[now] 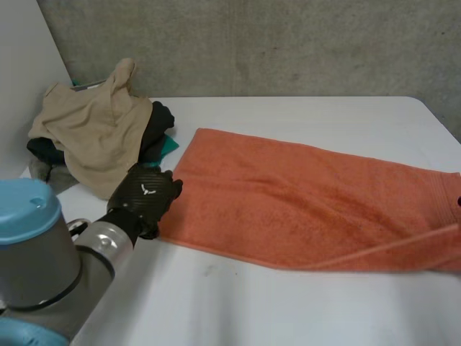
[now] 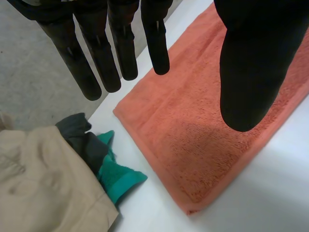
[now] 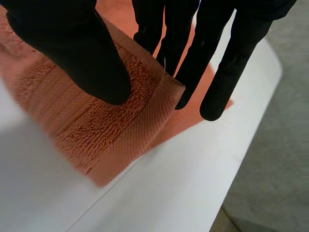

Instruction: Fold the laundry.

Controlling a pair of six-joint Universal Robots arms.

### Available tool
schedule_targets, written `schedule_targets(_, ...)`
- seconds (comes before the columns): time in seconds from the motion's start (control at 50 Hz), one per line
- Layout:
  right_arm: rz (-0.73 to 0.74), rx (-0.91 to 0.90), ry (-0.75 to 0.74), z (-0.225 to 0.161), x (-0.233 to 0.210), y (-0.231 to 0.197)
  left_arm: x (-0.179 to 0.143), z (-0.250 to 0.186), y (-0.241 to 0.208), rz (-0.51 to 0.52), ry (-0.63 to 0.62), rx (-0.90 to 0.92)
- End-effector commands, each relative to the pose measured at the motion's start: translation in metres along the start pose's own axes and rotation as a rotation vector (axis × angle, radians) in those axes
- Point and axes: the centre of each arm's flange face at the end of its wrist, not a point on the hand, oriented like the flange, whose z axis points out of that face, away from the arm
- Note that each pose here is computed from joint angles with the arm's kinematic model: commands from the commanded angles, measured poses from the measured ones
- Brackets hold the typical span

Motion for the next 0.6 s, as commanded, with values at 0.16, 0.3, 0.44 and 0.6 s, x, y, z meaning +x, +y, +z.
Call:
schedule_targets(0.16,0.136,0.102,0.125,0.021,0.012,-0.005,0.014,0.032,0.031,-0.055,0.19,-0.035)
schedule_targets(0.3,0.165,0.089,0.138,0.031,0.012,0.001,0.013,0.042,0.033,-0.056,0.19,-0.038)
schedule_targets(0.44,0.164,0.088,0.152,0.031,0.015,0.001,0.013,0.055,0.037,-0.057,0.184,-0.042)
schedule_targets(0.6,0.167,0.084,0.154,0.034,0.017,0.003,0.016,0.06,0.044,-0.063,0.202,-0.072)
